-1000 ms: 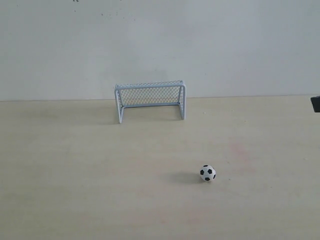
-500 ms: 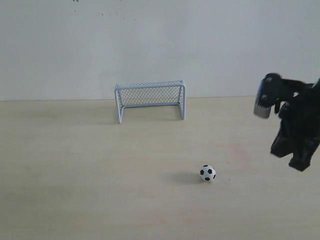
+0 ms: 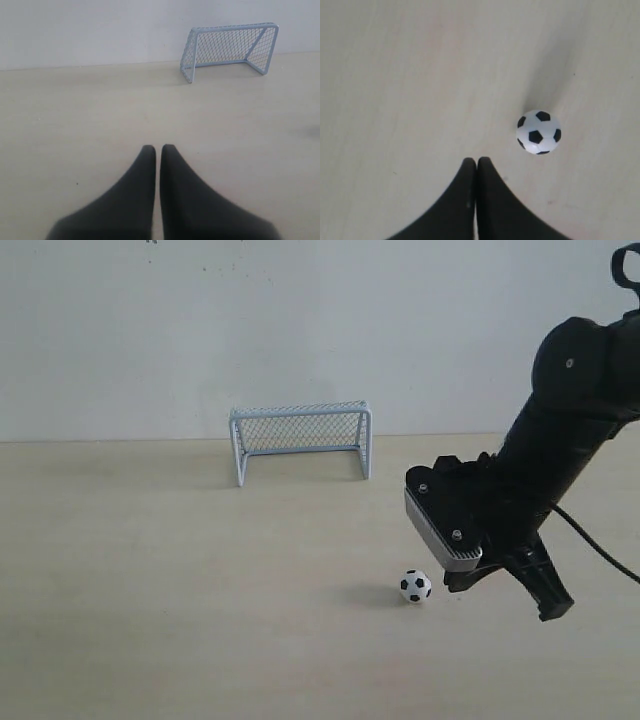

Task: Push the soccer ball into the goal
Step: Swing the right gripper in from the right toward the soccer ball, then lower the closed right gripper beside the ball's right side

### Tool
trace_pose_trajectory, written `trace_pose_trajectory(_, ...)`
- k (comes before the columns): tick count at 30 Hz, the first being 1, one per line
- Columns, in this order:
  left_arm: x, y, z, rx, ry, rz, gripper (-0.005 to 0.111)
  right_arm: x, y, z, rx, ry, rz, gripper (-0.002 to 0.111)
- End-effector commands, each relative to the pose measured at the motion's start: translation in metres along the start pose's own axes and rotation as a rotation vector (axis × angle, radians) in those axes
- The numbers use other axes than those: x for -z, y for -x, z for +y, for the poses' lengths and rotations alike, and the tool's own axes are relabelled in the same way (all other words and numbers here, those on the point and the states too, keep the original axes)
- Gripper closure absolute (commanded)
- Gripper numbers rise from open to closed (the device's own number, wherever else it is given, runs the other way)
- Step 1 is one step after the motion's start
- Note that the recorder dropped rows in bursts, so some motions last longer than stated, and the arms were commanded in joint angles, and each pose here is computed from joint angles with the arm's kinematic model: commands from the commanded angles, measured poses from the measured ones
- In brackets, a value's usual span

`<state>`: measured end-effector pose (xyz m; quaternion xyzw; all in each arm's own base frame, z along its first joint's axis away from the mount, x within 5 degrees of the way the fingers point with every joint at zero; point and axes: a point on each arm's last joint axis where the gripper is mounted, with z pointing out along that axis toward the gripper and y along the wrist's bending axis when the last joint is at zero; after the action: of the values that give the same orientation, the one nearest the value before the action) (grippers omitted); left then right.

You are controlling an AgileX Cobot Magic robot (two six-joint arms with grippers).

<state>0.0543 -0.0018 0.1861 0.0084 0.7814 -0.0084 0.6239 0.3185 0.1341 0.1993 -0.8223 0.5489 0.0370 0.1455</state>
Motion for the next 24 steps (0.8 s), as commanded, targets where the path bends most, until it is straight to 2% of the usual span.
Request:
trace_pose_trajectory(1,0.000,-0.001,0.000,-0.006,0.004,-0.003,0.102,-0.003,0.001,-0.008,0.048,0.009,0.018,0.108)
trace_pose_trajectory(14,0.000,-0.001,0.000,-0.006,0.004,-0.003,0.102,-0.019,-0.004,-0.030,0.043,0.169,0.019,0.108)
trace_pose_trajectory(17,0.000,-0.001,0.000,-0.006,0.004,-0.003,0.102,-0.028,-0.008,-0.035,-0.001,0.181,0.034,0.108)
trace_pose_trajectory(24,0.000,-0.001,0.000,-0.006,0.004,-0.003,0.102,-0.054,-0.003,-0.032,0.021,0.258,0.043,0.108)
